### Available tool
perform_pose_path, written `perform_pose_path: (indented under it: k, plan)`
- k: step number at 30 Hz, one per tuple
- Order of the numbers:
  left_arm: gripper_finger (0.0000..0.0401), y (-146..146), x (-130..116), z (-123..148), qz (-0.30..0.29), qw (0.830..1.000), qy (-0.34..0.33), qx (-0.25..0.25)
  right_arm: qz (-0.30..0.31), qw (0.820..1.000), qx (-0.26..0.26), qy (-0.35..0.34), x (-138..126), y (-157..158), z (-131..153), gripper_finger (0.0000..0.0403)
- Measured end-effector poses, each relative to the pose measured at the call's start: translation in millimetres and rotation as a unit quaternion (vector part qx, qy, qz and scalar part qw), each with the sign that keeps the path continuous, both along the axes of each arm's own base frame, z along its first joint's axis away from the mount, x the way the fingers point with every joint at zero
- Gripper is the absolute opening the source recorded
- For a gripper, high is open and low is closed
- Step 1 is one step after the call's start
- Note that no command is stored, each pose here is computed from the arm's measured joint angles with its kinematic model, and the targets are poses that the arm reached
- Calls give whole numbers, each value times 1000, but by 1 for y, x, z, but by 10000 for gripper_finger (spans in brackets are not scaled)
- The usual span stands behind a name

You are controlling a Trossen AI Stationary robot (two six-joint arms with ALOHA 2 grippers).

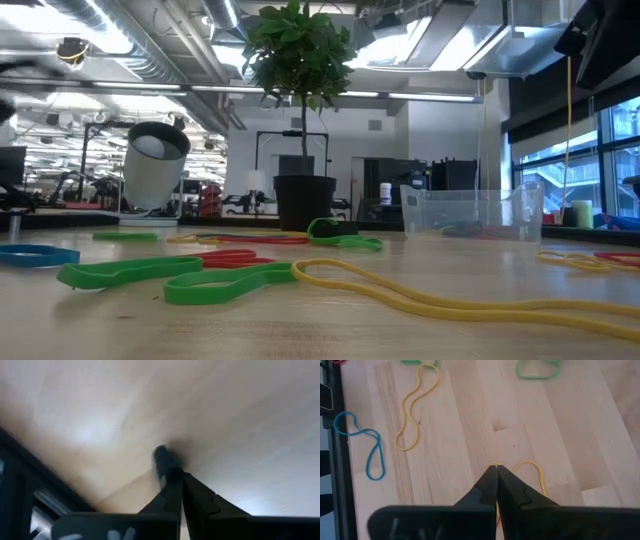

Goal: Pick and place rubber bands into bin
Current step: Put the bottom left black rubber band into the bin

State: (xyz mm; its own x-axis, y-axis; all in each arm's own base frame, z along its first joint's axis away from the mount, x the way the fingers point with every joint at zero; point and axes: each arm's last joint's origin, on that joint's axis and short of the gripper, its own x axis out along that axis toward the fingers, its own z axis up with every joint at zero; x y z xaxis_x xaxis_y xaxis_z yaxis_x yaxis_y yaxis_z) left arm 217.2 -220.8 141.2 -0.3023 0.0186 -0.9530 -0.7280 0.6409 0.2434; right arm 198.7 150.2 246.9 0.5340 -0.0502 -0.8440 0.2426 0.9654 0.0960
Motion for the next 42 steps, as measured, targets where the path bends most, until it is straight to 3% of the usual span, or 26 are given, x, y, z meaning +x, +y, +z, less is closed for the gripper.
perform_pose_path:
  k: [7,12,16,21,24,31,33,36,38,42]
  plan:
    - [2,20,41,49,6,987,-143,67,-3,1000,3,-2,0,0,0,4]
    - [2,48,80,85,-57,965,-226,119,-8,1000,6,-2,0,0,0,4]
    - [2,83,111,110,-99,946,-267,155,-26,999,18,-3,0,0,0,4]
    - [2,138,149,137,-149,922,-320,157,-51,998,34,-5,0,0,0,4]
    - [2,172,174,149,-178,887,-389,173,-70,997,45,-7,0,0,0,4]
    - [2,236,219,169,-244,769,-525,272,-130,988,81,-11,2,-1,0,4]
    - [2,254,230,165,-250,747,-545,287,-151,984,89,-16,3,-3,0,4]
    - [2,277,246,149,-261,723,-580,270,-177,980,90,-29,5,-6,1,4]
    - [2,286,256,133,-274,711,-592,262,-195,976,89,-39,7,-9,1,4]
    - [2,294,278,103,-292,670,-619,288,-223,969,87,-51,11,-15,2,4]
